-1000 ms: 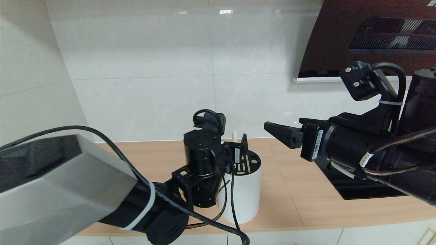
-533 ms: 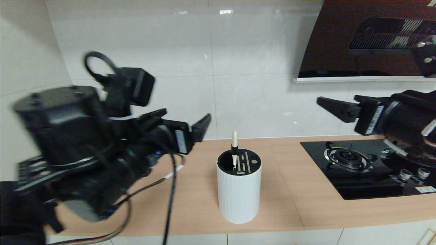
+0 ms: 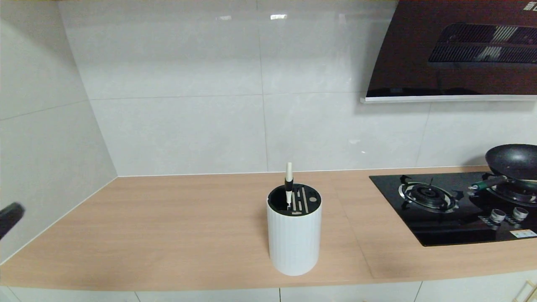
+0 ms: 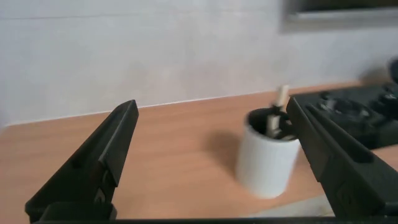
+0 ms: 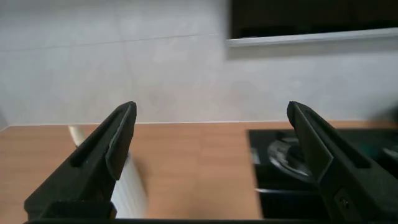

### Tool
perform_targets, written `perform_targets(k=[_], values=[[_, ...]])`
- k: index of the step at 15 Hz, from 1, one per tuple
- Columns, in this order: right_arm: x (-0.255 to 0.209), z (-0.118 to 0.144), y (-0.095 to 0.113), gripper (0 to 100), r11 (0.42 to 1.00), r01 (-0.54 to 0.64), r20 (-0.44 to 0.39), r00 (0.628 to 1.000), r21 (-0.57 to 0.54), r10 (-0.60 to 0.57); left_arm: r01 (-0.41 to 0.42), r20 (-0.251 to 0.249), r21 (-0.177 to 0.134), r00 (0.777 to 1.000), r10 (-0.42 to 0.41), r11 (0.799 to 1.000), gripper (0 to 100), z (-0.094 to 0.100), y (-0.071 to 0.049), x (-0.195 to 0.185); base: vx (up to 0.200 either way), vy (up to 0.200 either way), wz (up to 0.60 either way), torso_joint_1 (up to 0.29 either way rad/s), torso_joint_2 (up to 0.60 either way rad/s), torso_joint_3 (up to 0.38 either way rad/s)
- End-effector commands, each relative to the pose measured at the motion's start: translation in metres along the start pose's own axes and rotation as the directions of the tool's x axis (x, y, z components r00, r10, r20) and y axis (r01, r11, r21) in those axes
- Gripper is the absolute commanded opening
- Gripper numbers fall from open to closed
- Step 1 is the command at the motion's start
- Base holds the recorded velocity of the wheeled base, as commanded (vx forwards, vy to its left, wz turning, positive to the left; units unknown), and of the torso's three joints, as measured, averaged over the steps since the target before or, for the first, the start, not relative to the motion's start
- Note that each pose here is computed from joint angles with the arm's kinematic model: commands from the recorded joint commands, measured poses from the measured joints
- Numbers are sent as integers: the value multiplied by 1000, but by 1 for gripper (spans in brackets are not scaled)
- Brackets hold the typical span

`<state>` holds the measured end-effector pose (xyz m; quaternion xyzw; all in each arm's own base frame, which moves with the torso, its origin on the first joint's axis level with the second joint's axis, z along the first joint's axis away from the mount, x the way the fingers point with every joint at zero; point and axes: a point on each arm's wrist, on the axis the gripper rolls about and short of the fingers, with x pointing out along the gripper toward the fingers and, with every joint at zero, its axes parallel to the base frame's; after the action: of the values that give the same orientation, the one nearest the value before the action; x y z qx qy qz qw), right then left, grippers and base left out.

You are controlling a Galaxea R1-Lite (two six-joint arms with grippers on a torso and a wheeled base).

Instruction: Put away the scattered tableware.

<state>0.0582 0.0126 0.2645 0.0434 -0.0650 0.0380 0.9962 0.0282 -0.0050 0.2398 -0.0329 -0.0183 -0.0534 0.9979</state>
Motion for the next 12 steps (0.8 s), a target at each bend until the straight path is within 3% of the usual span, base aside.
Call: perform_targets(k=[1, 4, 5, 6, 8, 9, 10, 11, 12], values=[[-108, -27, -22, 100, 995, 98, 97, 991, -4, -97, -126, 120, -21, 985, 127, 992, 100, -44, 17, -66, 0, 0, 0, 0, 0, 0], [-139, -43, -19, 100, 983, 183, 140, 974, -11, -179, -186, 130, -18, 974, 187, 982, 100, -66, 17, -84, 0, 0, 0, 0, 0, 0], [-142, -49, -17, 100, 978, 206, 124, 971, -21, -202, -233, 111, -24, 966, 234, 972, 100, -72, 16, -83, 0, 0, 0, 0, 0, 0], [-141, -57, -16, 100, 973, 228, 101, 969, -28, -225, -274, 108, -55, 954, 278, 960, 100, -74, 15, -82, 0, 0, 0, 0, 0, 0], [-140, -65, -16, 100, 970, 241, 86, 968, -30, -238, -306, 105, -70, 944, 312, 949, 100, -75, 15, -81, 0, 0, 0, 0, 0, 0], [-145, -80, -14, 100, 968, 246, 105, 965, -38, -241, -376, 148, -64, 913, 381, 924, 100, -82, 9, -89, 0, 0, 0, 0, 0, 0], [-143, -85, -14, 100, 971, 235, 86, 969, -41, -231, -359, 162, -52, 918, 363, 932, 100, -87, 8, -93, 0, 0, 0, 0, 0, 0], [-139, -93, -16, 100, 969, 242, 57, 969, -40, -240, -379, 111, -39, 918, 381, 925, 100, -101, 9, -86, 0, 0, 0, 0, 0, 0], [-131, -110, -18, 100, 967, 251, -9, 968, -50, -252, -444, 53, -29, 894, 445, 895, 100, -121, 13, -77, 0, 0, 0, 0, 0, 0]])
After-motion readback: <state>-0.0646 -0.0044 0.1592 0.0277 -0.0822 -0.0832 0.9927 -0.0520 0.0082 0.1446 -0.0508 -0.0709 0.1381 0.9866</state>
